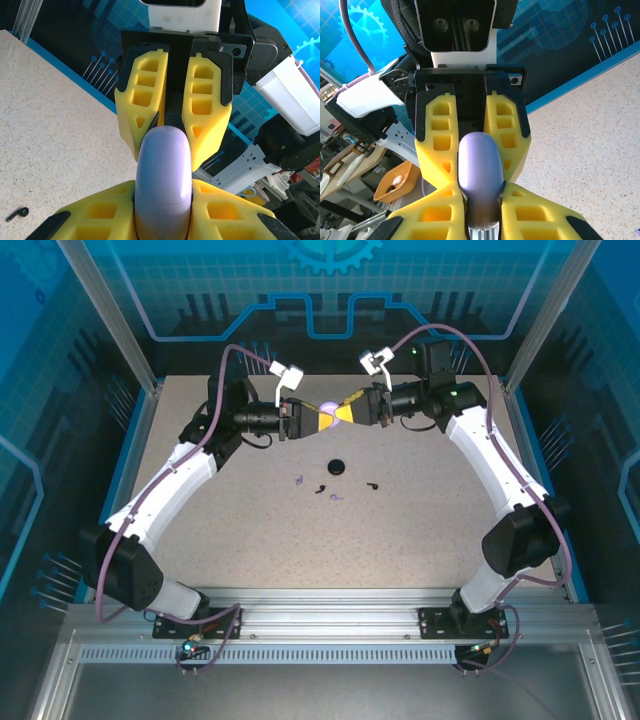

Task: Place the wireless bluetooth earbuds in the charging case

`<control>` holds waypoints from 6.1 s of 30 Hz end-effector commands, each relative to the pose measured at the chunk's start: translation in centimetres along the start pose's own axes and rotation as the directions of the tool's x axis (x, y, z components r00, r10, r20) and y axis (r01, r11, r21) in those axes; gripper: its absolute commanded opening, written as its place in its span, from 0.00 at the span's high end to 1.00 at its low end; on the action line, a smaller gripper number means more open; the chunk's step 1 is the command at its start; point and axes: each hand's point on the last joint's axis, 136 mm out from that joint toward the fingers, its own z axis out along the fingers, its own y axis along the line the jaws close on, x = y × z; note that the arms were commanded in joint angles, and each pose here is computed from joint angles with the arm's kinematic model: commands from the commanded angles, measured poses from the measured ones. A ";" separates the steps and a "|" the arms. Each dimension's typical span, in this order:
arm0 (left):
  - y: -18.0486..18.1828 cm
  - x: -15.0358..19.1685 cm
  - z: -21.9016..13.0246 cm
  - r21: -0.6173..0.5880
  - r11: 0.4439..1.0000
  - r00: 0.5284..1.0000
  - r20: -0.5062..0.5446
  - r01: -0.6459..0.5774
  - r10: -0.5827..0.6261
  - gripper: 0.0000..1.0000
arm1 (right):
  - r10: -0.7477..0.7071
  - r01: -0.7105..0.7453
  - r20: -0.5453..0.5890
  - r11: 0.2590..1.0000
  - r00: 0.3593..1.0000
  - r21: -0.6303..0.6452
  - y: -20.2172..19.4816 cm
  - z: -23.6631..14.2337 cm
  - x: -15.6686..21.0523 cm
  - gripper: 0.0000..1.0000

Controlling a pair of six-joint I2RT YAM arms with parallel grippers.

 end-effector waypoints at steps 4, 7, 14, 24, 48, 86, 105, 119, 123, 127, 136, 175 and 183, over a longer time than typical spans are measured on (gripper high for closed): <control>0.1 0.0 0.5 -0.044 0.997 0.997 0.000 -0.071 0.071 0.89 | -0.035 0.035 -0.003 0.995 0.999 0.098 0.2 -0.2 0.1 0.67; 0.6 0.3 0.4 -0.068 0.987 0.990 -0.002 -0.144 0.144 0.88 | -0.057 0.057 -0.006 0.986 0.998 0.158 0.2 -0.9 0.2 0.62; 0.1 1.4 0.0 -0.044 0.928 0.929 -0.011 -0.369 0.369 0.89 | -0.131 0.132 -0.022 0.947 0.991 0.293 -0.2 -2.2 0.6 0.51; -1.2 2.6 0.1 0.060 0.884 0.885 -0.012 -0.464 0.465 0.89 | -0.278 0.298 -0.115 0.928 0.954 0.223 2.7 -2.1 2.6 0.46; -3.6 3.7 0.2 0.156 0.868 0.876 -0.032 -0.471 0.481 0.88 | -0.229 0.260 -0.190 0.952 0.955 0.160 2.1 0.8 3.1 0.46; -5.2 5.1 -0.5 0.208 0.848 0.863 -0.036 -0.487 0.504 0.87 | -0.105 0.142 -0.109 0.890 0.988 0.433 -3.4 -2.4 1.2 0.50; 0.8 6.1 -1.5 0.017 0.939 0.939 0.043 -0.342 0.341 0.89 | 0.167 -0.028 -0.145 0.745 0.975 0.666 -9.6 -5.0 8.8 0.43; 2.5 8.7 -3.7 -0.082 0.959 0.958 0.073 -0.273 0.279 0.89 | 0.323 -0.020 -0.332 0.742 0.886 0.670 -12.6 -0.5 19.7 0.44; 2.1 9.6 -4.3 -0.109 0.954 0.955 0.071 -0.280 0.288 0.88 | 0.338 -0.017 -0.366 0.755 0.867 0.655 -13.5 1.3 21.5 0.45; 2.4 10.3 -4.6 -0.126 0.957 0.961 0.062 -0.261 0.270 0.88 | 0.361 -0.016 -0.398 0.757 0.844 0.653 -14.7 2.9 23.2 0.47; 2.5 10.6 -5.1 -0.152 0.955 0.961 0.073 -0.255 0.268 0.88 | 0.395 0.025 -0.454 0.732 0.798 0.680 -18.0 5.3 25.7 0.50; 2.8 10.7 -5.6 -0.173 0.956 0.965 0.077 -0.237 0.253 0.88 | 0.521 0.072 -0.403 0.543 0.752 0.837 -23.7 4.9 27.4 0.61; 2.8 10.7 -5.7 -0.175 0.956 0.965 0.076 -0.236 0.252 0.88 | 0.557 0.044 -0.353 0.491 0.752 0.870 -24.3 3.9 27.0 0.61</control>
